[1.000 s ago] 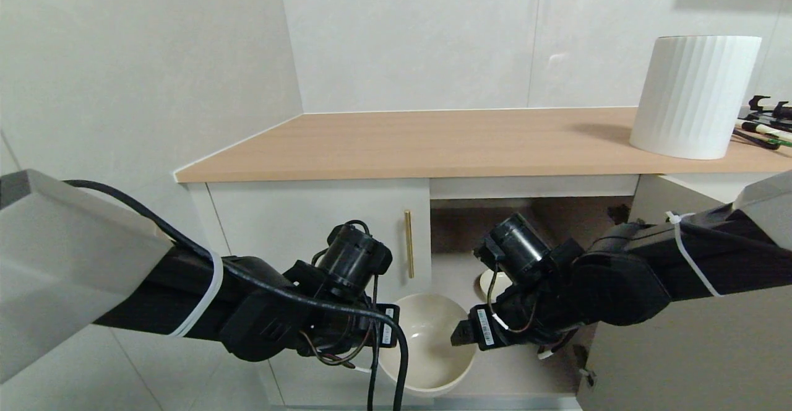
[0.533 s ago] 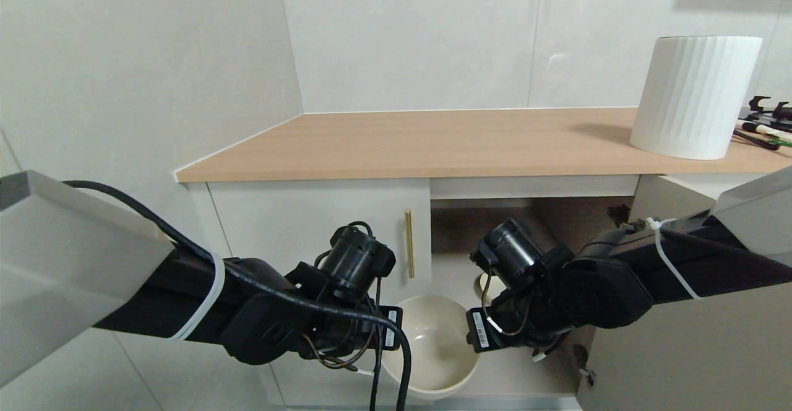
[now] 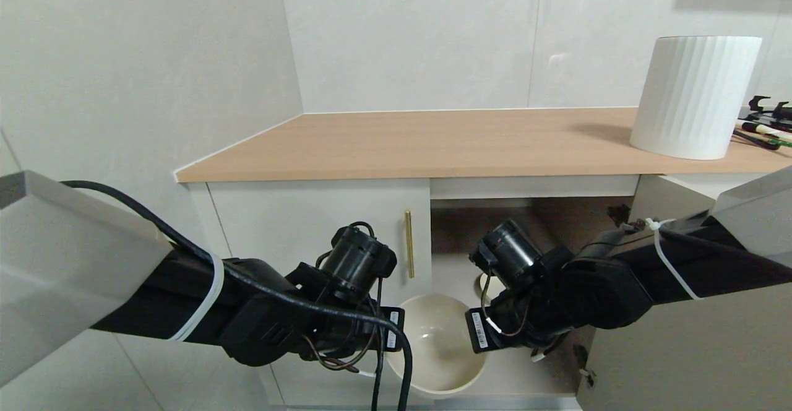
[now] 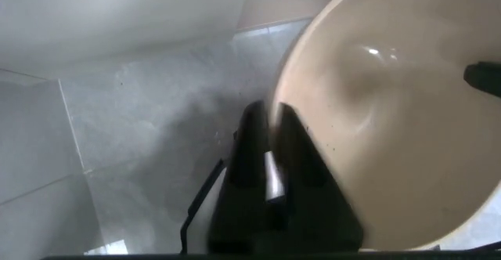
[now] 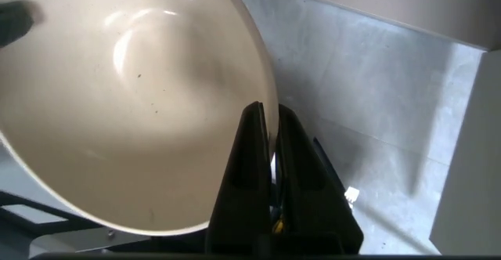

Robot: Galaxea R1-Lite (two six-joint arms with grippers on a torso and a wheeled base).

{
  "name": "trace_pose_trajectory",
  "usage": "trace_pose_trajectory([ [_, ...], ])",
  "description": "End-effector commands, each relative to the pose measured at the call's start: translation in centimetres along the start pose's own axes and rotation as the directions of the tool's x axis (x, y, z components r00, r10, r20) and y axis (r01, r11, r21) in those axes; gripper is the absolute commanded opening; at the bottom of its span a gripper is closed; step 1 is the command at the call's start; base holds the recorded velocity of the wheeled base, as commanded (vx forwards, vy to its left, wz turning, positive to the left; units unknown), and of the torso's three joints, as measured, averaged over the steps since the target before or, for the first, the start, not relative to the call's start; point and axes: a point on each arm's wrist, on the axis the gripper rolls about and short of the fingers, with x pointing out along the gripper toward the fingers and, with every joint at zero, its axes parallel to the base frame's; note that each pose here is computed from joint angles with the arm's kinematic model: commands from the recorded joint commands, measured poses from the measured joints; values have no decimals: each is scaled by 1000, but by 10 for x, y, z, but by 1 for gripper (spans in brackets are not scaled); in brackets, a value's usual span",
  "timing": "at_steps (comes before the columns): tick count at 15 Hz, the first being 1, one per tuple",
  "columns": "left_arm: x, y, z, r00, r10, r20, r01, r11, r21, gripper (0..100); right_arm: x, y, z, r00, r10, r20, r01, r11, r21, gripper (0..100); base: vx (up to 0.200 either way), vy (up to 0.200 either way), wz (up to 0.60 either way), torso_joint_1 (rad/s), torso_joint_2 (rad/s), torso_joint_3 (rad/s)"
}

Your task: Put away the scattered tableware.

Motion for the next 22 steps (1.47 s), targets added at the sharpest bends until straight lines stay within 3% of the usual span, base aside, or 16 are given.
trace_pose_trajectory([
  [1,-1,0,1,1000,-1,4,1,1000,-2,100,1,0,0,1000,0,-2,0,1000,-1,0,0,0,0,0,0,0],
  [6,-2,0,1,1000,-1,9,1,1000,-3,100,9,-11,11,995,-48,90,42,997,67,0,0,0,0,0,0,0],
  [12,-6,1,4,1000,-7,26,7,1000,-10,100,30,-82,39,952,-185,246,101,943,317,0,0,0,0,0,0,0],
  [15,-6,1,7,999,-9,33,11,999,-46,100,52,-106,44,933,-241,269,132,921,366,0,0,0,0,0,0,0],
  [22,-8,1,8,999,-11,39,13,999,-50,100,86,-157,61,894,-353,276,199,864,462,0,0,0,0,0,0,0],
])
